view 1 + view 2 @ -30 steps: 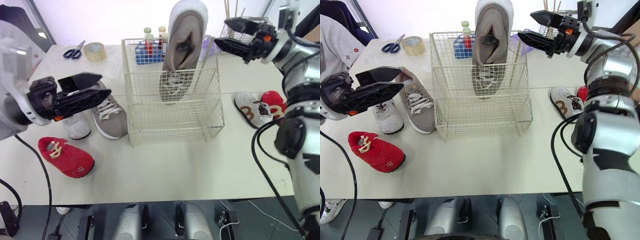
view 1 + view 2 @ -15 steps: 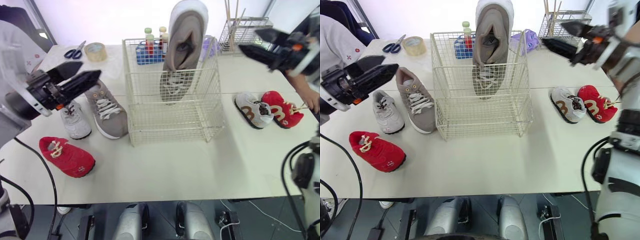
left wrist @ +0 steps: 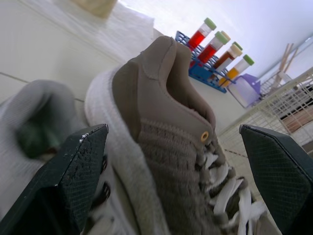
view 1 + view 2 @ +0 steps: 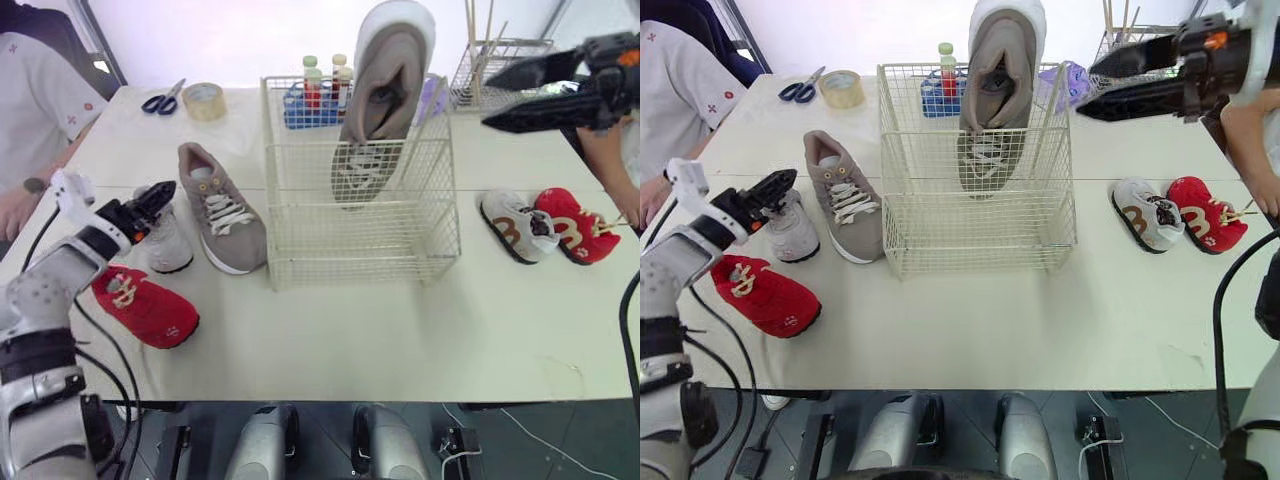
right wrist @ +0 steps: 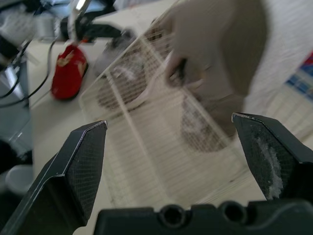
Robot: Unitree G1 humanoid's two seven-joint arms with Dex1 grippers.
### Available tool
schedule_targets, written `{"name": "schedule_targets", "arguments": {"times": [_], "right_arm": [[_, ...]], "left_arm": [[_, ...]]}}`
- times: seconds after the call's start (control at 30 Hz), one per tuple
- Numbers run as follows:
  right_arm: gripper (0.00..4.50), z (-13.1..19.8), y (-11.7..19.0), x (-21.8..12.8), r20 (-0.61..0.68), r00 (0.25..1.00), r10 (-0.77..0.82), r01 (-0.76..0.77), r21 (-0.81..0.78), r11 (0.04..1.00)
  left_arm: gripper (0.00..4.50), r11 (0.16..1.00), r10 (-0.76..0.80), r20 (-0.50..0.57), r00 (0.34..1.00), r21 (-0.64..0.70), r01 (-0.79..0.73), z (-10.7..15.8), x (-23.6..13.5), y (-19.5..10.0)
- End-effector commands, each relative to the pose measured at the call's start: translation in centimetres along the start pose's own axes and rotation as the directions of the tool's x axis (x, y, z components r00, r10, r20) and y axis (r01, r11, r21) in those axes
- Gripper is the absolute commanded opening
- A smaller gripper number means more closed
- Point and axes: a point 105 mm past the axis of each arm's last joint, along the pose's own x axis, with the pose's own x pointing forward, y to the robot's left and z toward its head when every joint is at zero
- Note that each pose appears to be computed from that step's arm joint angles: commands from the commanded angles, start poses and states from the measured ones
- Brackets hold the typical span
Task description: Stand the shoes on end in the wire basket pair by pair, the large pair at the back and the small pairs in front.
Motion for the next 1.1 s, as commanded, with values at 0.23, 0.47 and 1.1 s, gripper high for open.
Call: {"name": "schedule_targets", "arguments": {"times": [0.23, 0.47, 1.1], "right_arm": [[4.43, 0.1, 2.5, -0.8, -0.007, 0.999, 0.033, -0.034, -0.065, 0.997], [4.43, -0.9, 2.6, -0.7, 0.002, 1.000, 0.022, -0.022, -0.056, 0.998], [4.43, -1.5, 2.3, -0.7, 0.035, 0.999, 0.005, -0.003, -0.048, 0.999]], "left_arm": [[4.50, 0.998, -0.050, -0.153, 0.987, 0.024, 0.054, -1.9, 1.8, -1.2], [4.50, 0.991, -0.004, -0.176, 0.984, 0.132, 0.027, -0.3, 1.0, -1.7], [4.50, 0.988, 0.107, -0.184, 0.977, 0.131, -0.083, -0.3, 1.5, -1.9]]}}
